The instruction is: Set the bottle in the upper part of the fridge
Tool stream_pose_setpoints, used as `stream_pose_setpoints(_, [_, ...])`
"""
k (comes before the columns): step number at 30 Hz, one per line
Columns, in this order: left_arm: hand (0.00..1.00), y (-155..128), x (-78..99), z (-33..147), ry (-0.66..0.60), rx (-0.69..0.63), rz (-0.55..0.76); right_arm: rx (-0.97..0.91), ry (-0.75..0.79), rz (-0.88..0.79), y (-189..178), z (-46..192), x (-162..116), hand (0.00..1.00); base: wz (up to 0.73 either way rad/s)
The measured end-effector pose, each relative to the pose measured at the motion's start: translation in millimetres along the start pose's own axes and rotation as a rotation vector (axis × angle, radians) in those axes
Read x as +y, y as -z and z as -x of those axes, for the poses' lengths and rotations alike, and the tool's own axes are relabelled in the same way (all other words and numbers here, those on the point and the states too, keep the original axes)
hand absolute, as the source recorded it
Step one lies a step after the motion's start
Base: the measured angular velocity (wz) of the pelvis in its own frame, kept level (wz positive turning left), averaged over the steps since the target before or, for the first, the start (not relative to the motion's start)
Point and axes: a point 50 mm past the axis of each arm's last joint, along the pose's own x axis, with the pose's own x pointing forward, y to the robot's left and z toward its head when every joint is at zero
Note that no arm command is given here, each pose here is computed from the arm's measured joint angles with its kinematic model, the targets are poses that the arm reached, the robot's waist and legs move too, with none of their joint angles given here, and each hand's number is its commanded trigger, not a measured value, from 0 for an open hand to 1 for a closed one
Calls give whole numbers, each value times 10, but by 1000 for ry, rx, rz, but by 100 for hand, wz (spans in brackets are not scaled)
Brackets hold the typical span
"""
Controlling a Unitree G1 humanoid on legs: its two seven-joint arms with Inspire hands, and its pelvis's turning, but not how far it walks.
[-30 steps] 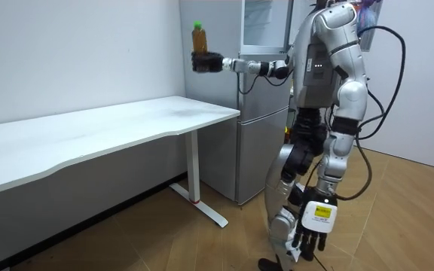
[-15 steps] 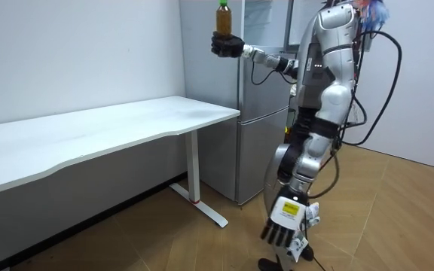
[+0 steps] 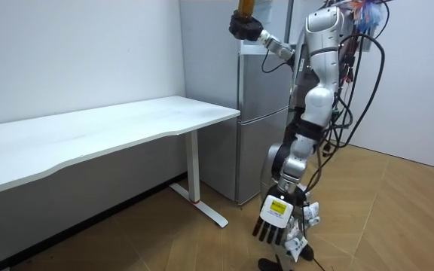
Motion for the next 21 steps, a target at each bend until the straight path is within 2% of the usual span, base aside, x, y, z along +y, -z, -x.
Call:
stream_pose_setpoints(11, [0,12,-62,-4,12,7,20,-21,78,37,-73,36,-211,100,-6])
stream_pose_setpoints(21, [0,118,41,25,-21,24,99,38,248,40,-68,294,-628,100,-4])
